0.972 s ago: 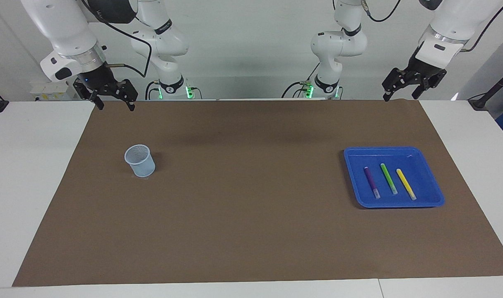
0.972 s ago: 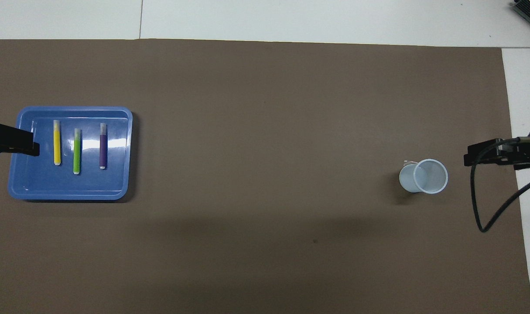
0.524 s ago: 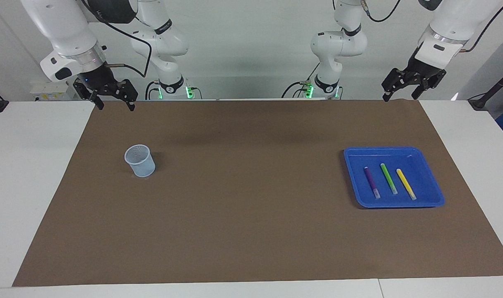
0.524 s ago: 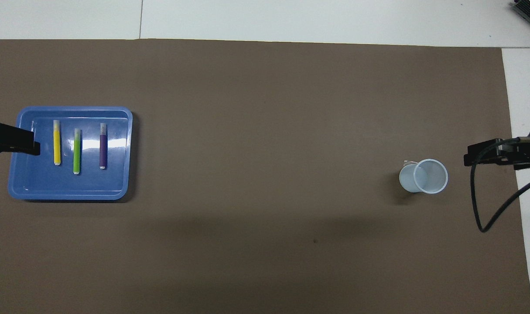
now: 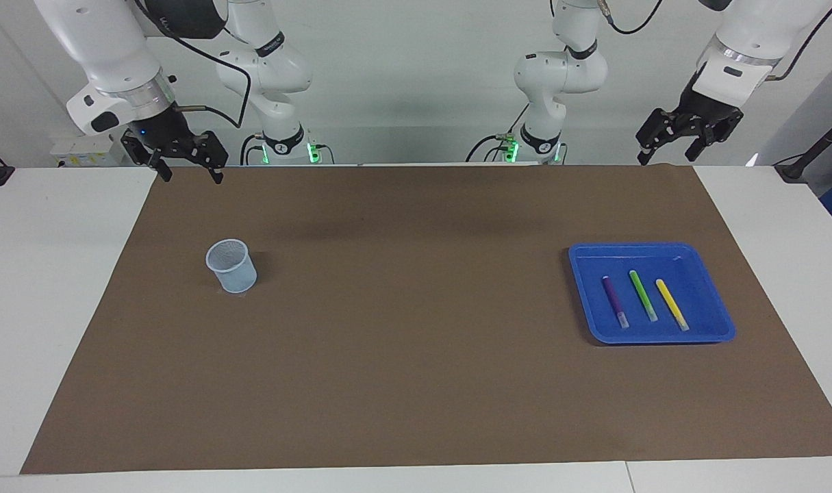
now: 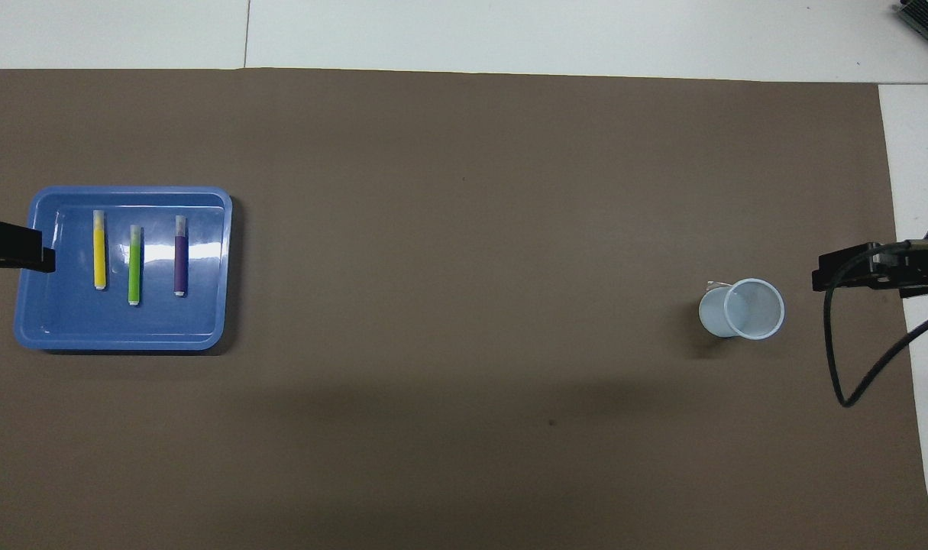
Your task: Right arm passes pens to left for tray arrangement
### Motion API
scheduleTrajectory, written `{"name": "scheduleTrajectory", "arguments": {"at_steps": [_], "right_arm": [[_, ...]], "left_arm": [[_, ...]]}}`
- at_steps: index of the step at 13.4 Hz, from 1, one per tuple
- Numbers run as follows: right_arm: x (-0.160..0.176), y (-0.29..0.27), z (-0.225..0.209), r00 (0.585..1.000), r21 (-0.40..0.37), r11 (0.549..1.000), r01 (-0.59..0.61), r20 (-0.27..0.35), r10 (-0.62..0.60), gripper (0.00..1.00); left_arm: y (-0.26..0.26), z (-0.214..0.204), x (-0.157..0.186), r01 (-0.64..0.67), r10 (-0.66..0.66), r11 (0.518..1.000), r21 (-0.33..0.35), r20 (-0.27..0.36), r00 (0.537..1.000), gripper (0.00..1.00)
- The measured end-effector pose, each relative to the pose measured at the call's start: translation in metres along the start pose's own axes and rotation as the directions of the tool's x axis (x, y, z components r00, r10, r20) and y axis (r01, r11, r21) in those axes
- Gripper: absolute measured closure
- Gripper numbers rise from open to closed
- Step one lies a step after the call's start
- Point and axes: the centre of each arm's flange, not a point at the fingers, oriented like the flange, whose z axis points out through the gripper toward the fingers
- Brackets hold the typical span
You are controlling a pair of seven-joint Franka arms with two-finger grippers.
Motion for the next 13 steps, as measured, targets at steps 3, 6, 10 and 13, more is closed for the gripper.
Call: {"name": "scheduleTrajectory", "arguments": {"at_steps": [3, 6, 10, 13], "right_arm": [[0.0, 0.0, 0.0, 1.0, 0.0, 1.0, 0.0, 0.0, 0.0, 0.0], [0.0, 0.0, 0.0, 1.0, 0.0, 1.0, 0.0, 0.0, 0.0, 0.0], [0.0, 0.0, 0.0, 1.0, 0.0, 1.0, 0.0, 0.0, 0.0, 0.0], [0.0, 0.0, 0.0, 1.0, 0.0, 1.0, 0.0, 0.0, 0.0, 0.0]], "left_arm": [[0.0001, -0.0001, -0.0001, 0.0, 0.0, 1.0, 0.0, 0.0, 1.0, 0.0], [0.0001, 0.0008, 0.0001, 0.0, 0.0, 1.0, 0.0, 0.002, 1.0, 0.0], [-0.0005, 0.003, 0.0013, 0.001, -0.001, 1.0, 0.001, 0.006, 1.0, 0.0], [-0.0002, 0.0038, 0.0017, 0.001, -0.001, 1.0, 0.001, 0.007, 1.0, 0.0]]}}
